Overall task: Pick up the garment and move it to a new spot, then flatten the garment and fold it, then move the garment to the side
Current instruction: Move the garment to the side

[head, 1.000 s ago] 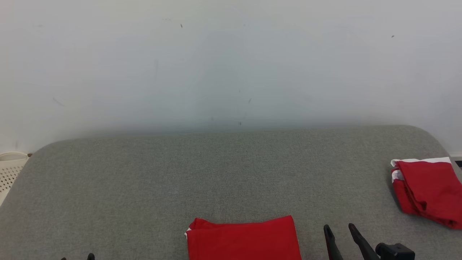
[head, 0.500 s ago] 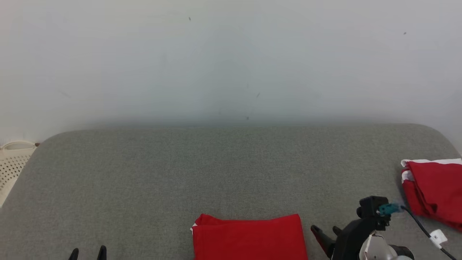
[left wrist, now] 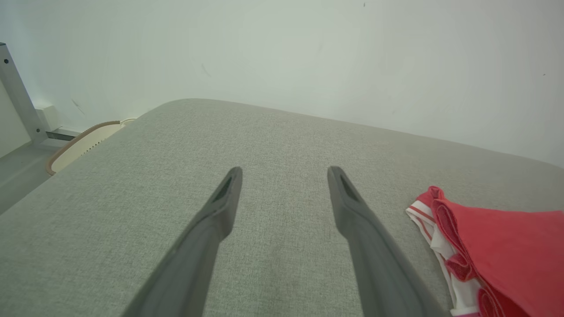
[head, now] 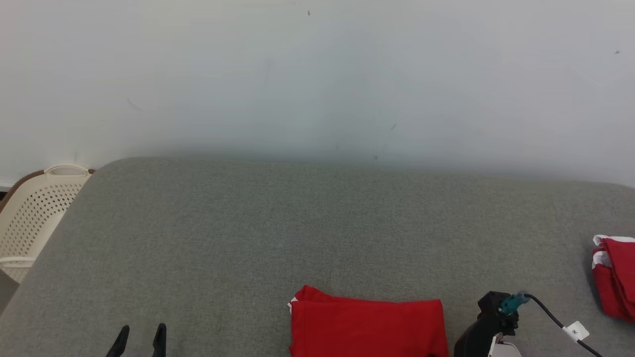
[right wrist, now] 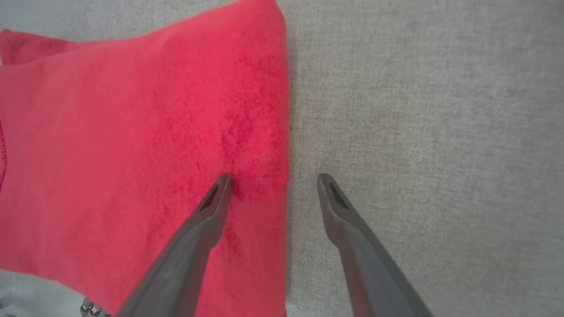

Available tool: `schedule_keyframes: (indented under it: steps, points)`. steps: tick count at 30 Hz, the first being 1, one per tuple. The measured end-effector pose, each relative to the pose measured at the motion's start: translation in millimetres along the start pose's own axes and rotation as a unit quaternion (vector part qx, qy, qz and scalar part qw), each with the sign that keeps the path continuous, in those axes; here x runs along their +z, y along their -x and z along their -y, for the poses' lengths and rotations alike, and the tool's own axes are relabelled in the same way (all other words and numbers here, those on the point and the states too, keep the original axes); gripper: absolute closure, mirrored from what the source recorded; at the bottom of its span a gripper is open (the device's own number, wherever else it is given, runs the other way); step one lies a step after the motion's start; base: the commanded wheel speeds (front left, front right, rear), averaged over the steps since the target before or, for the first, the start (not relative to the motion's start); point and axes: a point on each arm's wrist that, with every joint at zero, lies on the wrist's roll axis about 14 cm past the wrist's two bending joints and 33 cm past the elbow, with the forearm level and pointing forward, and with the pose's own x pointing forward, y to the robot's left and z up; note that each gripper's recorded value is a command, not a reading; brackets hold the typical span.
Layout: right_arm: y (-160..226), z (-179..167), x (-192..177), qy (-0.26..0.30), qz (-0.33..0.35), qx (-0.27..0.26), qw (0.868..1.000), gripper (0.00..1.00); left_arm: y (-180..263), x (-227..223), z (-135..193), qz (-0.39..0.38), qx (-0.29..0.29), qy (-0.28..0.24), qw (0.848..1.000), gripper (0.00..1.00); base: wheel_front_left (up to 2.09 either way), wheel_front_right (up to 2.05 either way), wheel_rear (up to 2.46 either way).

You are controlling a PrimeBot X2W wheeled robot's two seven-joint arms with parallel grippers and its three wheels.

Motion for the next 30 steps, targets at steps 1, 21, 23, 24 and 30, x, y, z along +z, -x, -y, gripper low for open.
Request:
schedule_keyframes:
  steps: [1,21,23,24,30]
  points:
    - [-2,0,-4,0.000,-0.008,-0.001,1.000,0.00,1,-1,0,-0.001,0.001,-0.001,1.000,0.00,0.00,0.00,0.00]
    - [-44,-22,-9,0.014,-0.063,0.026,0.998,0.31,10,-9,48,0.010,-0.001,0.005,1.000,0.00,0.00,0.00,0.00]
    - [-45,-22,-9,0.016,-0.062,0.025,0.998,0.96,21,-17,49,0.000,0.008,0.003,1.000,0.00,0.00,0.00,0.00]
    - [-46,-22,-8,0.020,-0.060,0.024,0.998,1.00,22,-15,45,0.004,0.012,-0.002,1.000,0.00,0.00,0.00,0.00]
    - [-45,-27,7,0.045,-0.020,0.019,0.999,1.00,20,-11,50,0.011,0.007,-0.005,1.000,0.00,0.00,0.00,0.00]
